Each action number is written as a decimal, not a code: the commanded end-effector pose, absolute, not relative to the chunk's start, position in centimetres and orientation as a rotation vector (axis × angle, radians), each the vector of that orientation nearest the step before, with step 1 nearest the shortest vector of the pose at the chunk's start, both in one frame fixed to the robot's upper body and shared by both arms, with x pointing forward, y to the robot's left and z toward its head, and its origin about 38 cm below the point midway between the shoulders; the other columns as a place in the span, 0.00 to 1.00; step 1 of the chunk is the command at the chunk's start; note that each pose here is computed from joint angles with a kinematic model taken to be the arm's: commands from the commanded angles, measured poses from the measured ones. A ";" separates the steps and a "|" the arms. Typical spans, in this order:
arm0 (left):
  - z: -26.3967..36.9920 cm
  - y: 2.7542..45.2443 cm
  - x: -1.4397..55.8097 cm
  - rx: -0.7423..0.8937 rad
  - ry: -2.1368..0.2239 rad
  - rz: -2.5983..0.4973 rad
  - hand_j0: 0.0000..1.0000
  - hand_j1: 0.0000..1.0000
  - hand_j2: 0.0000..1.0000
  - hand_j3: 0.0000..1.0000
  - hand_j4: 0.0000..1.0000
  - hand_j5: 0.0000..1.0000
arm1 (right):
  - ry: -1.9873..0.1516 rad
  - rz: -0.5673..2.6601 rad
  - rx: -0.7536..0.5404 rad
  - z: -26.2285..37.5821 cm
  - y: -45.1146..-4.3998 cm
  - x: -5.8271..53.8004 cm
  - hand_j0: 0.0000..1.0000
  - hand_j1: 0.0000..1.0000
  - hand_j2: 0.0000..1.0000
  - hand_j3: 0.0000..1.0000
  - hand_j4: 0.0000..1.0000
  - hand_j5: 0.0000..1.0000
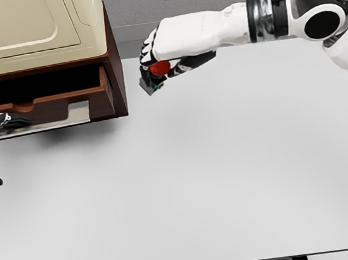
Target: Open the cabinet drawer with left arm, and place a switch into the drawer with right arm
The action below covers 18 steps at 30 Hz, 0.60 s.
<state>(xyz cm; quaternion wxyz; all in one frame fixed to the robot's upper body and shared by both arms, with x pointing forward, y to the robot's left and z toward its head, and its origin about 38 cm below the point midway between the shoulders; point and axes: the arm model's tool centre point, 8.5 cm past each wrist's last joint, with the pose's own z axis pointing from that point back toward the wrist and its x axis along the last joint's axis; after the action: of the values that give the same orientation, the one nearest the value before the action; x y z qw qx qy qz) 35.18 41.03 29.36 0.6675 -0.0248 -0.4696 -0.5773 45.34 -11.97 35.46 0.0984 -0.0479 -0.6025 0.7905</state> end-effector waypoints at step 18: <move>32.6 42.5 34.9 0.017 -1.114 -1.284 1.00 1.00 1.00 1.00 1.00 1.00 | -1.853 2.309 -0.119 38.1 -6.7 45.1 0.51 0.51 0.51 0.51 0.51 0.51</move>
<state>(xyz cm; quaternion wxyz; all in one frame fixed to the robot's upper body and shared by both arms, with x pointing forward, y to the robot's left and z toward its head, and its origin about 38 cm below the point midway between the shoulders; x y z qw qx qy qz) 34.93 42.53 32.40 0.6612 0.0088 -0.4887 -0.5691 45.06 -7.15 38.11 0.0840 -0.0441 -0.6201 0.7787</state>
